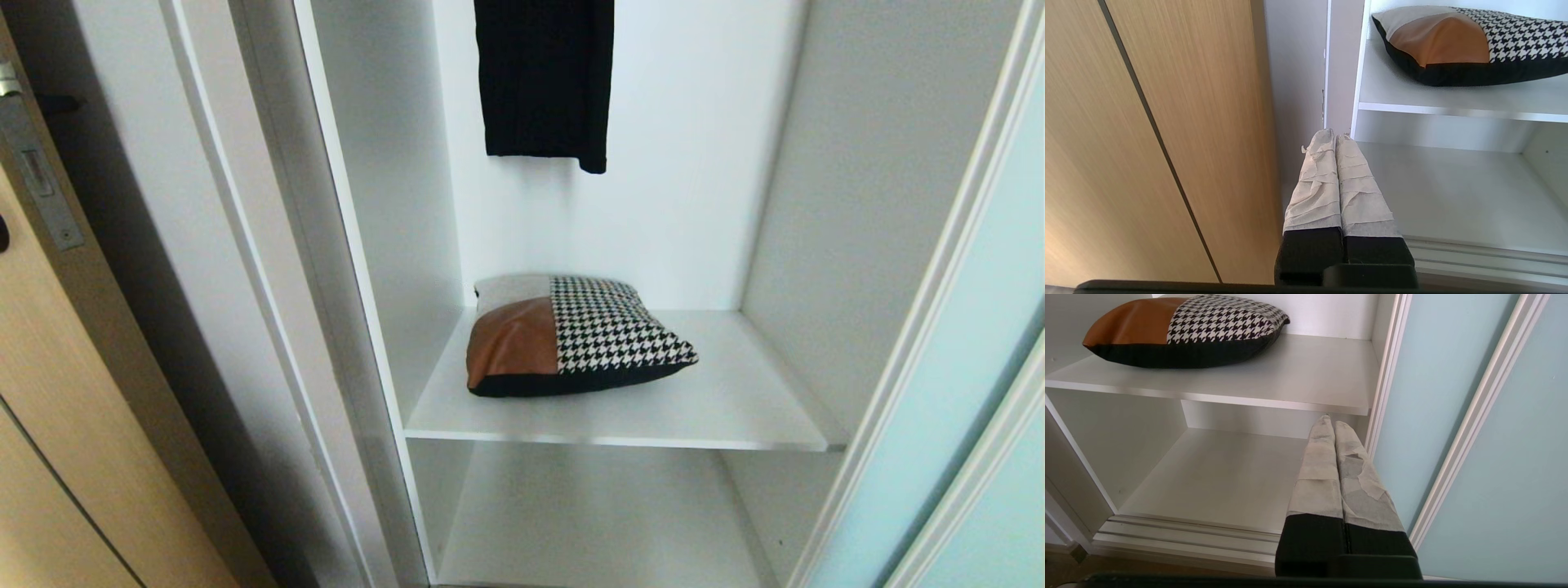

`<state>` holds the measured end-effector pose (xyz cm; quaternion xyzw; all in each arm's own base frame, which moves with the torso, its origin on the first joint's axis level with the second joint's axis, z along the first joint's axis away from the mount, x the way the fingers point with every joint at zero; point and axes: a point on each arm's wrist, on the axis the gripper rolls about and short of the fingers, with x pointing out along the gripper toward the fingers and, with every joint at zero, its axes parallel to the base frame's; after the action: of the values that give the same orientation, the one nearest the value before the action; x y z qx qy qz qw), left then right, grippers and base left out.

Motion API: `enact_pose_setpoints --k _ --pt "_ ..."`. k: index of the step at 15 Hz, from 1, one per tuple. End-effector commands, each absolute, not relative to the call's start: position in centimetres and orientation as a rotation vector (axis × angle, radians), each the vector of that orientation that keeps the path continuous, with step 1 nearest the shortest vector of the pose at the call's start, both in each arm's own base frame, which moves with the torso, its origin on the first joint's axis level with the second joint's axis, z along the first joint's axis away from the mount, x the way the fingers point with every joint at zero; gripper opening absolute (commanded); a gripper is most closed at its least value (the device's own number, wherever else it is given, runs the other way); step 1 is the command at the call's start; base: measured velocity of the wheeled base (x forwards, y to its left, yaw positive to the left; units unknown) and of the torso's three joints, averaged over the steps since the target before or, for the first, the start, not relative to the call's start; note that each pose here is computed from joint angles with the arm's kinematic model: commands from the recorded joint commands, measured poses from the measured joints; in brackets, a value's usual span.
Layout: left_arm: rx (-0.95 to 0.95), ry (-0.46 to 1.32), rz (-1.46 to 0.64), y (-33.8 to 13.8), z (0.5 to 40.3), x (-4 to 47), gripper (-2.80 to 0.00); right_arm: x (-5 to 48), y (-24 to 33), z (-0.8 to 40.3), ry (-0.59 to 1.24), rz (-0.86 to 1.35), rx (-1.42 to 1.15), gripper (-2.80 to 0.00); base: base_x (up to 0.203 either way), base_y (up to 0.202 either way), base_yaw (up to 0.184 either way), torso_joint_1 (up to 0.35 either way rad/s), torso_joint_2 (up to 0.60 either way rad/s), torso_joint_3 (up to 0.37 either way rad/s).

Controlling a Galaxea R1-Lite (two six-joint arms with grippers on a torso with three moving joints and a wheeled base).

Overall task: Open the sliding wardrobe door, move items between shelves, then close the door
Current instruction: Close the door

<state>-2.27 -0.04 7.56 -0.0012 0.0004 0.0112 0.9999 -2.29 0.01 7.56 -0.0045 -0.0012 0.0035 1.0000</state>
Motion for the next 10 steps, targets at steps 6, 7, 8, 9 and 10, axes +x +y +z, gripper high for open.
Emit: enact_pose_setpoints --k 6,7,8,9,10 --pt "-0.003 0.003 0.023 -0.04 7.51 -2.26 -2.80 -2.30 0.01 7.56 -0.004 0.008 -0.009 -2.80 -0.020 0.000 0.000 0.001 0.00 0.000" --pt "-0.003 0.003 0.023 -0.04 7.51 -2.26 -2.80 -2.29 0.01 7.56 -0.003 0.008 -0.009 -2.80 -0.183 0.000 0.003 0.007 0.00 0.002" --pt "-0.003 0.003 0.023 -0.04 7.51 -2.26 -2.80 -2.29 0.01 7.56 -0.003 0.008 -0.009 -2.80 -0.204 0.000 -0.002 0.001 0.01 0.002" --pt "-0.003 0.003 0.023 -0.04 7.51 -2.26 -2.80 -2.29 0.01 7.56 -0.003 0.008 -0.009 -2.80 -0.197 0.000 0.000 0.003 0.00 0.005" --pt "-0.003 0.003 0.023 -0.04 7.51 -2.26 -2.80 -2.29 0.01 7.56 -0.003 0.008 -0.009 -2.80 -0.195 0.000 0.001 -0.002 0.00 -0.002"
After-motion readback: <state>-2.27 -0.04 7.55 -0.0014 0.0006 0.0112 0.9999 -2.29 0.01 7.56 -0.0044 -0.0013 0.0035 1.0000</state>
